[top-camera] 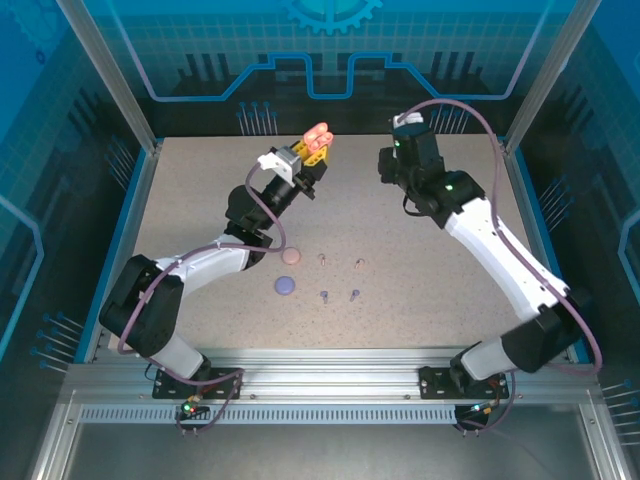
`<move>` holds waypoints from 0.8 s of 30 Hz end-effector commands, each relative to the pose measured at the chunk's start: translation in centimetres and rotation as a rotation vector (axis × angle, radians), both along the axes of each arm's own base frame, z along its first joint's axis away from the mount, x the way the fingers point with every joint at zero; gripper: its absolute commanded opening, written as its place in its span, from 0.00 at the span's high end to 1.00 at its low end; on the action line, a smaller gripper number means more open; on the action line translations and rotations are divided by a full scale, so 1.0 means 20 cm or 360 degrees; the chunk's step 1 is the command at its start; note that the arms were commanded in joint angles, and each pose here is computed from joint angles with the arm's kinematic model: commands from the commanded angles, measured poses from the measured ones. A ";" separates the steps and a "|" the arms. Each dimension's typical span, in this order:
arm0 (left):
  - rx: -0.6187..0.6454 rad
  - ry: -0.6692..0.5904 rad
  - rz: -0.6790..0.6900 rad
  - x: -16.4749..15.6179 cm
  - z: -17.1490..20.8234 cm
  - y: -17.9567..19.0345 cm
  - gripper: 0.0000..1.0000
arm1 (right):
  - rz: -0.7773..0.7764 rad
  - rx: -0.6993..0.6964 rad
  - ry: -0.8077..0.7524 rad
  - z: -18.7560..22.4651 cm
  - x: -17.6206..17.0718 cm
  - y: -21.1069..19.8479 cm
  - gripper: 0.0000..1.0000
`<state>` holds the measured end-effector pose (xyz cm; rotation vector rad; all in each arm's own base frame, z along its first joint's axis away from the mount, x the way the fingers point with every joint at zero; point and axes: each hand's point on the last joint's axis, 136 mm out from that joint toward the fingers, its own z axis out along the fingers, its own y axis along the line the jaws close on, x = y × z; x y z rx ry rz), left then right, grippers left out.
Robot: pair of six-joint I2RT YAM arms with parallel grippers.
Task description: Insert wireless bluetooth earbuds into charging case
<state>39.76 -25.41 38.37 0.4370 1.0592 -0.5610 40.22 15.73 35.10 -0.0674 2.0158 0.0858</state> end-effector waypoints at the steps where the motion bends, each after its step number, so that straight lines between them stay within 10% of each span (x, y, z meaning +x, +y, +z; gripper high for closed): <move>1: -0.0017 -0.0066 -0.0084 -0.08 0.08 -0.03 1.00 | 0.0078 0.0029 -0.0306 0.23 -0.05 0.05 0.74; 11: 0.0004 -0.0043 -0.0162 -0.10 0.05 -0.14 1.00 | 0.0404 0.0193 -0.0739 0.61 -0.23 0.18 0.72; 24: 0.0028 -0.0024 -0.0192 -0.11 0.02 -0.24 1.00 | 0.0562 0.0444 -0.0683 0.63 -0.21 0.30 0.71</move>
